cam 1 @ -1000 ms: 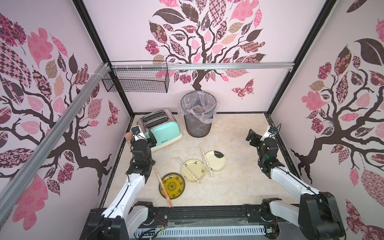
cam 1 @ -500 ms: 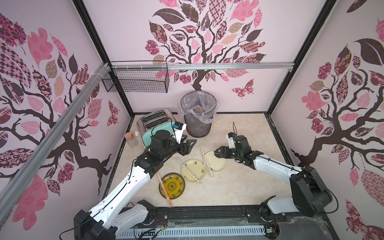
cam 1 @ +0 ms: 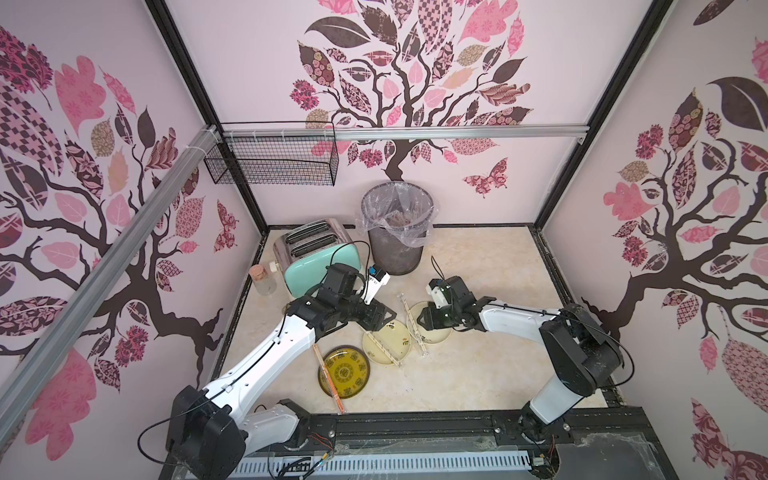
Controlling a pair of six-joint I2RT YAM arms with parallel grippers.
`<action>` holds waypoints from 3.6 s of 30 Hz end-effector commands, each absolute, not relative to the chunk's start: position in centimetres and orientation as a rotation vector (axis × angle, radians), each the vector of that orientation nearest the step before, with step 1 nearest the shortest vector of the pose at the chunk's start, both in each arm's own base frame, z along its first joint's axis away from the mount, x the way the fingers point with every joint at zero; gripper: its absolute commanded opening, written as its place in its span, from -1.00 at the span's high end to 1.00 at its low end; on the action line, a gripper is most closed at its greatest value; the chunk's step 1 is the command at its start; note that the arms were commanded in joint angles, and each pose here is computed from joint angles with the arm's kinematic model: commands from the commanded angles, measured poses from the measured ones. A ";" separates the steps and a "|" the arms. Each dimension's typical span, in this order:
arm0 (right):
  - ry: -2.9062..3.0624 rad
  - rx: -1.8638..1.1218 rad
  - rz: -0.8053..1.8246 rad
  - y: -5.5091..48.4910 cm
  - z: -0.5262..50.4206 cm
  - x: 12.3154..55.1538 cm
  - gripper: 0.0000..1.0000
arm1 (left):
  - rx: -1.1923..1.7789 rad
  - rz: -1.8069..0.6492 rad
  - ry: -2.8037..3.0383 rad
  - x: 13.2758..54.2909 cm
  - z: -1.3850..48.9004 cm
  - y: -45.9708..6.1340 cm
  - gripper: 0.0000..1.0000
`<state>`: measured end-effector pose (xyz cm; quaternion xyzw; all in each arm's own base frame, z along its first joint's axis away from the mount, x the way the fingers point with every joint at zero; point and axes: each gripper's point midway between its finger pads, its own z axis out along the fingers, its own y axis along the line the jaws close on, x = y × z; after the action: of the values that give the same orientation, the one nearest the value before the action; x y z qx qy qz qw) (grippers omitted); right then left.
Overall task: Remove the packaging of disposable chopsticks
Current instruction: Pick up the disposable chopsticks from the plate.
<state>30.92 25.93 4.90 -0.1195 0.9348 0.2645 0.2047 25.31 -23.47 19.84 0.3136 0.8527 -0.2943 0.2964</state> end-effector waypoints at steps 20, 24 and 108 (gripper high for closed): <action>2.711 -0.376 0.505 26.7 2.1 31.4 0.41 | 0.779 -0.761 2.369 26.3 19.0 -22.3 -0.26; 2.706 -0.351 0.408 25.1 2.1 31.5 0.47 | 0.773 -0.764 2.381 26.4 18.8 -22.3 -0.28; 1.542 -0.572 1.400 23.7 29.6 24.1 -0.49 | 0.859 -1.435 1.539 30.6 43.7 -32.8 1.00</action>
<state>25.39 22.91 27.16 -0.1919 0.6693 0.5376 0.4756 31.94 -33.09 41.68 0.3107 0.6440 -0.5600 0.4184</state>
